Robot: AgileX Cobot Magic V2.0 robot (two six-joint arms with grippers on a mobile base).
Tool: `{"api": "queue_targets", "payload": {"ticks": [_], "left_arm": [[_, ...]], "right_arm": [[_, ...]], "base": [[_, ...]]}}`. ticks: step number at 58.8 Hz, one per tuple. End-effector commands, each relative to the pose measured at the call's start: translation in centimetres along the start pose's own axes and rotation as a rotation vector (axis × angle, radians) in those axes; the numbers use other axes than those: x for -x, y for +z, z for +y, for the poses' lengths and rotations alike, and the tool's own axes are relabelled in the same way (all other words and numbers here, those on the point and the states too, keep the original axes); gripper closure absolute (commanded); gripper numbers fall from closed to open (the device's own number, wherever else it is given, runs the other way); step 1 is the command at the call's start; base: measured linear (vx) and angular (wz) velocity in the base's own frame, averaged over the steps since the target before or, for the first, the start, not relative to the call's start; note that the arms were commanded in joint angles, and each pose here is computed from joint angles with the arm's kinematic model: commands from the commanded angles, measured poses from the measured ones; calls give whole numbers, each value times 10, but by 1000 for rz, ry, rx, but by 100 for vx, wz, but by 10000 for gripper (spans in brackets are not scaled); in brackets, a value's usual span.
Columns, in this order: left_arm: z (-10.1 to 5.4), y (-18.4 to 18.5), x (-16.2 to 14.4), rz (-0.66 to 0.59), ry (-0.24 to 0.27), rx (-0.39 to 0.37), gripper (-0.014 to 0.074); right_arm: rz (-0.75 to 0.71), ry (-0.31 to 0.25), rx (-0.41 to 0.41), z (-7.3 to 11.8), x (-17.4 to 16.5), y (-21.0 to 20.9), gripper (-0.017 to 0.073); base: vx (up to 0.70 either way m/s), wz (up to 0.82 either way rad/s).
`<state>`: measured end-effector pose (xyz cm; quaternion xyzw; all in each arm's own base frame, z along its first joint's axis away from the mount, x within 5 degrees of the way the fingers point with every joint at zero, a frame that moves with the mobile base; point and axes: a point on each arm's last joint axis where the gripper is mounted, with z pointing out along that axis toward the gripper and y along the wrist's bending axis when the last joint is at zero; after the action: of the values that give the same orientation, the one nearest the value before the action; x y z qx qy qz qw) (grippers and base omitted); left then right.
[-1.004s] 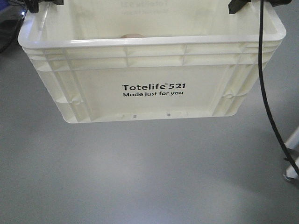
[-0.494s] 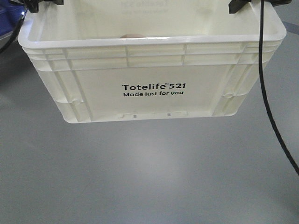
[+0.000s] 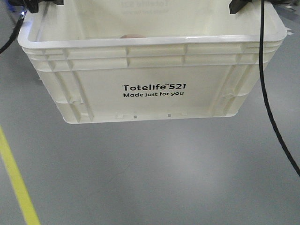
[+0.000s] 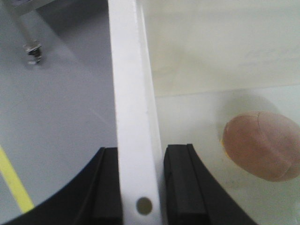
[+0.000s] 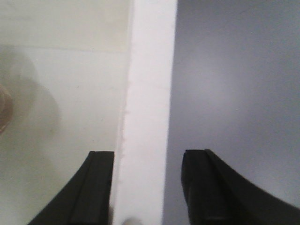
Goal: Place moving items into box and shelve
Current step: 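Hold the tote with both grippers while the base drives away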
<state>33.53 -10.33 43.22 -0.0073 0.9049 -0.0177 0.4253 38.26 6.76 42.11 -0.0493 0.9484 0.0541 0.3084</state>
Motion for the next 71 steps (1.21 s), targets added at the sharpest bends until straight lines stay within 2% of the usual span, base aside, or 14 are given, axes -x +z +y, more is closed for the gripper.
{"api": "queue_targets", "payload": {"ticks": [1,37,71], "left_arm": [[5,-39,24,-224,15,-30,594],[5,-39,24,-224,15,-30,594],[5,-39,24,-224,15,-30,594]], "right_arm": [[-108,25,-23,-3,3,-43,564],[-108,25,-23,-3,3,-43,564],[-108,25,-23,-3,3,-43,564]], "base": [[-13,50],[-10,41],[-1,12]]}}
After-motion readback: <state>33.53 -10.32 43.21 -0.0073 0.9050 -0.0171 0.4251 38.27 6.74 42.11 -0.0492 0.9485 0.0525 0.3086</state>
